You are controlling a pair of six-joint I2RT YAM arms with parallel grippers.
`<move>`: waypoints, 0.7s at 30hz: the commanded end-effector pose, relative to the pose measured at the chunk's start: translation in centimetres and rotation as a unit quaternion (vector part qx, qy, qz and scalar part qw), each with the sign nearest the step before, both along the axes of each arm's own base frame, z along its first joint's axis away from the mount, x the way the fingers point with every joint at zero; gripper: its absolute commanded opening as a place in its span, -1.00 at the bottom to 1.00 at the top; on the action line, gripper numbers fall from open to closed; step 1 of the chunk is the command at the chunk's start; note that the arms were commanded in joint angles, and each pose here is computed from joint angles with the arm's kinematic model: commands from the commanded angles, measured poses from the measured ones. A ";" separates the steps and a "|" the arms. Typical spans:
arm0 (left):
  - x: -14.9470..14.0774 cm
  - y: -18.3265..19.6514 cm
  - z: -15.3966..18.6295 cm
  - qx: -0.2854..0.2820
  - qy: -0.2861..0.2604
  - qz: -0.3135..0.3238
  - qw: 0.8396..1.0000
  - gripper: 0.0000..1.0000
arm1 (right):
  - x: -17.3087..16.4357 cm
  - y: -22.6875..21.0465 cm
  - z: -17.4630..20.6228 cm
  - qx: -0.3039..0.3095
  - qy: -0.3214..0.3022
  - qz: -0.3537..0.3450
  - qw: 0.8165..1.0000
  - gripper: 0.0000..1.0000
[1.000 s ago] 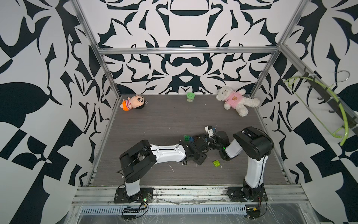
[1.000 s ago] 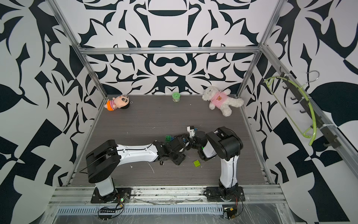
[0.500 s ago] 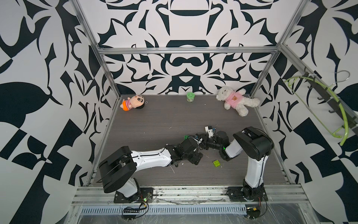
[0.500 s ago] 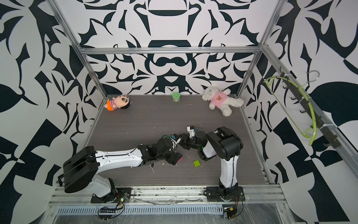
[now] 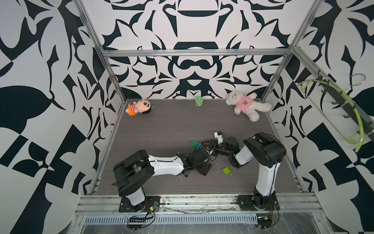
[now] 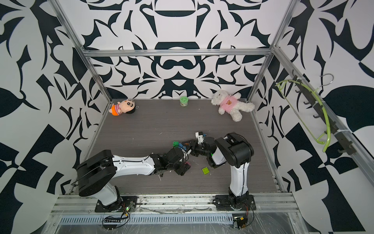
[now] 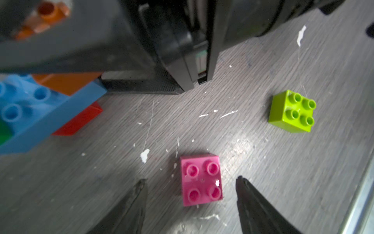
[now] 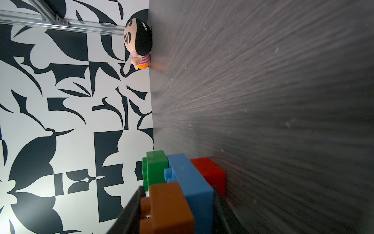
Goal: Assemble the letter v with lego
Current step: Pick up the lego brick from the center of the board.
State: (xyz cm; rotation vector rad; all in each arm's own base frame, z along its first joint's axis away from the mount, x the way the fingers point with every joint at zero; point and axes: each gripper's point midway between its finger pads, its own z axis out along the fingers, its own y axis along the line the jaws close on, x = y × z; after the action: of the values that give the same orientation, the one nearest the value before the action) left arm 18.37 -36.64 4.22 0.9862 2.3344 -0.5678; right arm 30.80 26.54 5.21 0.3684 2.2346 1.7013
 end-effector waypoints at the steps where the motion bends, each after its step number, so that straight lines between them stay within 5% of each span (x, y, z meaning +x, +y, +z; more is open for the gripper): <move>1: 0.2 -0.2 -0.7 0.009 -0.012 -0.003 1.000 0.37 | -0.2 -0.3 -1.1 -0.007 0.018 -0.003 1.000 -0.54; 9: -0.1 -0.8 -1.8 0.025 -0.020 -0.012 0.999 0.09 | -0.3 -0.5 -1.2 -0.008 0.020 -0.005 1.000 -0.55; 15: 0.0 -0.3 -0.8 0.005 -0.032 -0.001 0.999 -0.43 | -0.3 -0.7 -1.4 -0.008 0.022 -0.007 1.000 -0.55; 21: 0.7 2.6 1.1 -0.016 -0.040 0.034 0.999 -0.54 | -0.4 -0.7 -1.3 -0.007 0.022 -0.007 1.000 -0.55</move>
State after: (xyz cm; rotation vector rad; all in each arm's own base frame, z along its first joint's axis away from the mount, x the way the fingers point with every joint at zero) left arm 18.35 -35.22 3.66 0.9659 2.2940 -0.5108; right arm 30.94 26.27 5.19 0.3796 2.2260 1.7050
